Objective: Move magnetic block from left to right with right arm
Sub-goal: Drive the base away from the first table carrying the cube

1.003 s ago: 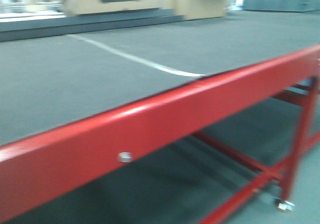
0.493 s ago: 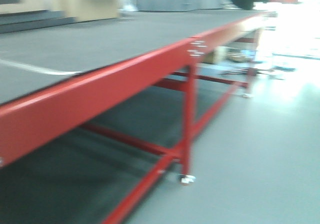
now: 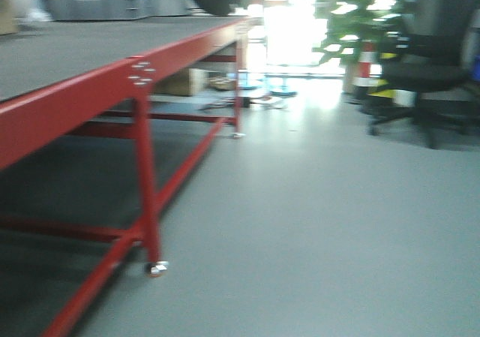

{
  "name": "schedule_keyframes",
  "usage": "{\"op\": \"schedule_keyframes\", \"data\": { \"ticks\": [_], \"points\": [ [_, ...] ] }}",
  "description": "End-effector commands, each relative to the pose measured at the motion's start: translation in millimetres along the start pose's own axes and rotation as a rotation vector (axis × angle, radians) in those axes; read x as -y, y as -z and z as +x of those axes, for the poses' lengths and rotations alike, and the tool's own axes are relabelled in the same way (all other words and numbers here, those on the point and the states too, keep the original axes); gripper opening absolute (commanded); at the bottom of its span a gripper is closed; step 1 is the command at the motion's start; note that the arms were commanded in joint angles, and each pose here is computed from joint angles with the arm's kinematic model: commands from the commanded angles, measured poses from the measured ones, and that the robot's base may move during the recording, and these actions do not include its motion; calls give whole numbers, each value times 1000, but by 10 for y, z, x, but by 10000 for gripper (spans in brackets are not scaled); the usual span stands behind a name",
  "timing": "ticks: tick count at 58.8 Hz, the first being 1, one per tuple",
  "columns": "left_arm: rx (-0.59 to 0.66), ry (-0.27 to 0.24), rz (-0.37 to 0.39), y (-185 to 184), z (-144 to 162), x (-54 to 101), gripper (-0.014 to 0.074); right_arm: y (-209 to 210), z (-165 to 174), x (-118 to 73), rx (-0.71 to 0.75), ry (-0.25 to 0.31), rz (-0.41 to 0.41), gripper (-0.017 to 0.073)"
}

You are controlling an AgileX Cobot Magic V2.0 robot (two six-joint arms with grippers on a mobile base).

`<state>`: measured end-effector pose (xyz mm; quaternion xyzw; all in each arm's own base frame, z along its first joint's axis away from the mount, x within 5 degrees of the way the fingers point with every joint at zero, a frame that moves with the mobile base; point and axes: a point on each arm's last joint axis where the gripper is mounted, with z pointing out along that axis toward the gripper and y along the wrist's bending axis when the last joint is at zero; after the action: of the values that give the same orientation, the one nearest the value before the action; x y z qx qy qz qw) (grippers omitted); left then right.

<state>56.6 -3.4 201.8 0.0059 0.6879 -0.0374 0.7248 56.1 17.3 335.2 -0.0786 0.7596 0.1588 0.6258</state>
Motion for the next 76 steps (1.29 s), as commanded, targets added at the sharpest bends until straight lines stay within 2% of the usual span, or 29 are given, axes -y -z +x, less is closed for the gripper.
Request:
{"op": "schedule_keyframes", "data": {
  "ticks": [1,76],
  "points": [
    [95,4,4,12,-59,2,-116,29,-157,-25,104,25,-16,171],
    [95,4,4,12,-59,2,-116,29,-157,-25,104,25,-16,171]
  ]
}}
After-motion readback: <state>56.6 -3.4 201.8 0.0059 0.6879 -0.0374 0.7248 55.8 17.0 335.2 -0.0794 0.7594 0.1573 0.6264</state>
